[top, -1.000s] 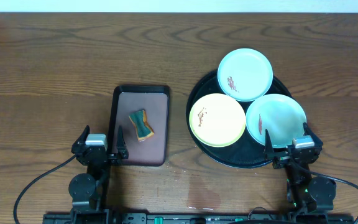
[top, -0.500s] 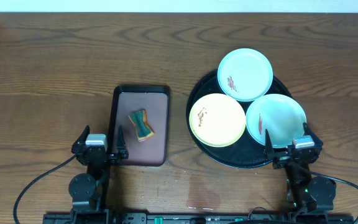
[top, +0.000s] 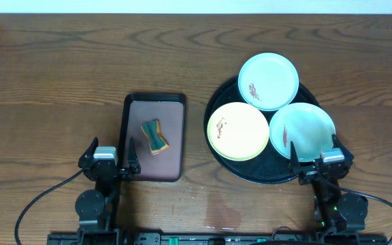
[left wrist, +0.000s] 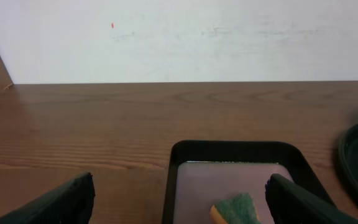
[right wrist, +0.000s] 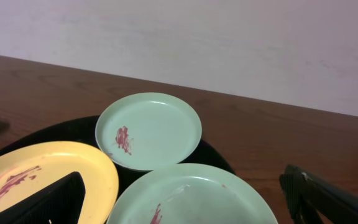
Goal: Clean dirty plates on tray and stack at the side
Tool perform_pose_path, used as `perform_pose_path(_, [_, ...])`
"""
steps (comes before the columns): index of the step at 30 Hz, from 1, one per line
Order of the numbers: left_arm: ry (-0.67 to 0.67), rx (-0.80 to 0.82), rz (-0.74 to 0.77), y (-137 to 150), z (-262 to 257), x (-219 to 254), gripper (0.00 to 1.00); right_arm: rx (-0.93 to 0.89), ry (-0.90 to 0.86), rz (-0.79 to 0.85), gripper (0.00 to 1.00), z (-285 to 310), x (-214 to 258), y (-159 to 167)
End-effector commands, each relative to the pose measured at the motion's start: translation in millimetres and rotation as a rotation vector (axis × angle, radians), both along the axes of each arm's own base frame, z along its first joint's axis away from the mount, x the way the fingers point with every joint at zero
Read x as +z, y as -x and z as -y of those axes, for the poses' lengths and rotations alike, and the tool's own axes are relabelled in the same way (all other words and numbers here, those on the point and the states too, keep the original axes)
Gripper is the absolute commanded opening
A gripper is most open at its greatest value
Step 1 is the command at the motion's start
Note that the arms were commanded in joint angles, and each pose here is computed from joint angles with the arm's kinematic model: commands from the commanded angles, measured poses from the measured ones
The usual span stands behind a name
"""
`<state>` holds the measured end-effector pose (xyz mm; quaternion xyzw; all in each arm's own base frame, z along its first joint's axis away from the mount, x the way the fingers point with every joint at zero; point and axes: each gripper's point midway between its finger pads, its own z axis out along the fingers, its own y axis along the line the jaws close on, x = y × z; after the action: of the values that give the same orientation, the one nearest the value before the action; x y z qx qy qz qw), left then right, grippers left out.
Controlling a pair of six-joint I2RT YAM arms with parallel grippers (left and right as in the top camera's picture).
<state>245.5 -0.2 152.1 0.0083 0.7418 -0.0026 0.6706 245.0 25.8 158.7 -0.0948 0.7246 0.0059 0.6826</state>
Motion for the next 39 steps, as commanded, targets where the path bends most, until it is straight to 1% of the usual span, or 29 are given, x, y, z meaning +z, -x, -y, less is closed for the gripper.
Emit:
perform_pose_path(1, [-0.003,-0.017,-0.048,1,3,-14,0.89,0.002,0.011,-0.004,0.99,-1,-2,0])
perform_pose_path(33, [-0.003,-0.017,-0.048,1,3,-14,0.89,0.002,0.011,-0.004,0.99,-1,-2,0])
perform_pose_path(34, [-0.002,-0.019,-0.031,1,3,-10,0.89,0.002,0.011,-0.004,0.99,-1,-2,0])
perform_pose_path(35, [0.012,-0.029,-0.027,1,5,-9,0.89,0.002,0.011,-0.004,0.99,-1,-2,0])
perform_pose_path(36, [0.068,-0.066,-0.033,1,13,-9,0.89,0.002,0.011,-0.004,0.99,-1,-2,0])
perform_pose_path(39, [0.28,-0.285,-0.02,8,52,4,0.89,0.002,0.011,-0.004,0.99,-1,-2,0])
